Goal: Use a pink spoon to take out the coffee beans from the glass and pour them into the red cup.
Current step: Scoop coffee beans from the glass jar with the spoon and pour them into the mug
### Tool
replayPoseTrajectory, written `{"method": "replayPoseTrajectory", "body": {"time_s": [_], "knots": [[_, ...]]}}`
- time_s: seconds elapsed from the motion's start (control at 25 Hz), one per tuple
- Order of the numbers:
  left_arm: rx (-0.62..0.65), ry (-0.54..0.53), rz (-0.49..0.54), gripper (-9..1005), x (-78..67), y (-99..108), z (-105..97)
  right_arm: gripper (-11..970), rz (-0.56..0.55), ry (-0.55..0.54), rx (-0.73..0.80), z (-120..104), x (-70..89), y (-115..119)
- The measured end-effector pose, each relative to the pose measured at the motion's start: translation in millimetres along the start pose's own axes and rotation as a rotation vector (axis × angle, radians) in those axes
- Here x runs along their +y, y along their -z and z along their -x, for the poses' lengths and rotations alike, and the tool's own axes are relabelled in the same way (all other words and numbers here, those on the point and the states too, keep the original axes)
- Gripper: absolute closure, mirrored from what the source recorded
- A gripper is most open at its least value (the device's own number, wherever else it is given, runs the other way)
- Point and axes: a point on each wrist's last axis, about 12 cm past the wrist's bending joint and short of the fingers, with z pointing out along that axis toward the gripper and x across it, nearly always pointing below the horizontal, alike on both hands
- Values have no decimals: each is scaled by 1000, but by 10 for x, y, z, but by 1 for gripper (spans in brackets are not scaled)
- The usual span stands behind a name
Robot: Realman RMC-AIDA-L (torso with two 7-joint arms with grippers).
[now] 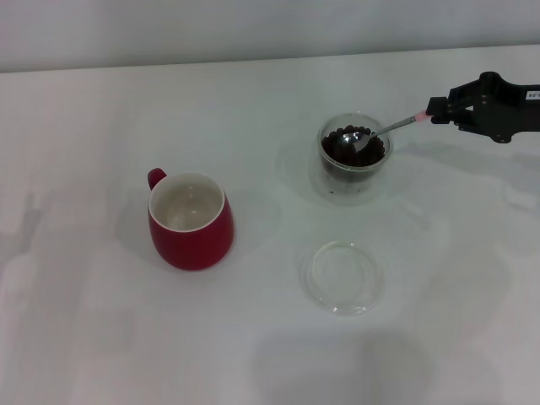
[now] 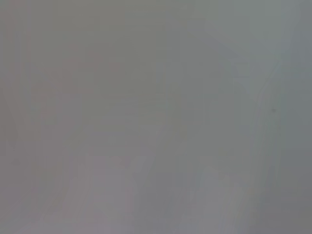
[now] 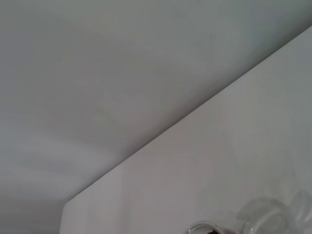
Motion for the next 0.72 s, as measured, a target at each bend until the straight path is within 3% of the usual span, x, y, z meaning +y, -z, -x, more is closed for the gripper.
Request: {"method": "replayPoseTrajectory", "body": {"time_s": [0.72], "knots": [[-5, 0, -4, 103, -8, -21, 8, 821, -7, -86, 4, 66, 8, 69]]}}
